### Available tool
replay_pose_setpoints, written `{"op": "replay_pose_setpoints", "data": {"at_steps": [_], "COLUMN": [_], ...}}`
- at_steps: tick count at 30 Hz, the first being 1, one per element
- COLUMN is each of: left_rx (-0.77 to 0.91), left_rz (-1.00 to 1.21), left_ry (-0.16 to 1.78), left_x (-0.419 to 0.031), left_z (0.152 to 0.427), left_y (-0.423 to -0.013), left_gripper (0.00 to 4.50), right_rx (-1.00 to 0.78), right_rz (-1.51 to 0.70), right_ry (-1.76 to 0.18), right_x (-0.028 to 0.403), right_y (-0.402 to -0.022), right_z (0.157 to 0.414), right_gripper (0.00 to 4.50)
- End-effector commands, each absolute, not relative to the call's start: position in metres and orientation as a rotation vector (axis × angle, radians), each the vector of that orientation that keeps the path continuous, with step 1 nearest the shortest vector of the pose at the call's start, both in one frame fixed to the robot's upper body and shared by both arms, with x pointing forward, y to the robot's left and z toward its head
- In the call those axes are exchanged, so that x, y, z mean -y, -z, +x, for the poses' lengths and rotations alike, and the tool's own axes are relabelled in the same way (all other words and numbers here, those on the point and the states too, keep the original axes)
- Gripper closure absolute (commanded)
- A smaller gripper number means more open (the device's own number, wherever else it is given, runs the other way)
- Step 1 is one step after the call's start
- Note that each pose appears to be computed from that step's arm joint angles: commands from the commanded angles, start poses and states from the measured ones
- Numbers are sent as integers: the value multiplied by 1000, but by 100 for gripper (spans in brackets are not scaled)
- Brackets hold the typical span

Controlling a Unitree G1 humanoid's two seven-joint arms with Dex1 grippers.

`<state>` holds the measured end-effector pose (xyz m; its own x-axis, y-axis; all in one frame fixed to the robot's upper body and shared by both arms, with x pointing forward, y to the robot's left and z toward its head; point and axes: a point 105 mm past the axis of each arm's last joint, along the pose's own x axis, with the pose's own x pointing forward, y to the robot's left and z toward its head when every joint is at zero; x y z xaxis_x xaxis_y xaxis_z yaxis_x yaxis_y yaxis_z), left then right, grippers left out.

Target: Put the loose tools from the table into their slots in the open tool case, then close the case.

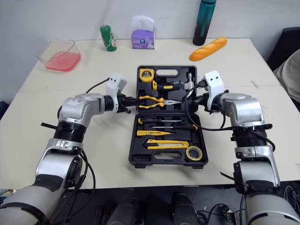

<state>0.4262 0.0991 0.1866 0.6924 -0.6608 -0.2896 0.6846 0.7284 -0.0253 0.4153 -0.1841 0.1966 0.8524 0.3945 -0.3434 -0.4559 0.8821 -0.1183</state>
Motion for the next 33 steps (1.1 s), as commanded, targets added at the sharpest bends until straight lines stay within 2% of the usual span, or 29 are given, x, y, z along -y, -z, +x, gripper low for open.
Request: {"op": "replay_pose_setpoints", "data": {"at_steps": [1,3,5,7,11,14,17,20,22,24,28,30,33], "left_rx": [57,130,182,243,315,342,296,210,28,-158,-430,-484,-466], "left_rz": [271,398,433,482,594,715,686,557,368,234,101,58,72], "left_ry": [861,856,834,811,732,739,709,724,838,969,1040,995,883], "left_x": [-76,-79,-87,-96,-114,-124,-144,-162,-175,-194,-242,-262,-284], "left_z": [419,416,413,408,397,377,362,343,316,277,222,216,233], "left_y": [-246,-244,-238,-232,-220,-202,-197,-197,-187,-185,-181,-182,-182], "left_gripper": [450,450,450,450,450,450,322,186,94,2,2,2,2], "right_rx": [-28,54,161,237,391,505,598,605,568,374,46,-93,-169], "right_rz": [-263,-311,-487,-547,-690,-911,-1066,-1050,-1046,-911,-702,-586,-485], "right_ry": [-555,-548,-481,-458,-550,-611,-698,-746,-793,-913,-1060,-1089,-1078], "right_x": [153,153,163,165,151,147,146,150,155,166,191,200,209], "right_y": [-249,-255,-253,-248,-234,-216,-199,-195,-197,-194,-197,-195,-194], "right_z": [405,400,393,384,353,326,298,275,256,232,194,183,181], "right_gripper": [450,450,450,450,450,450,450,337,238,232,232,232,232]}}
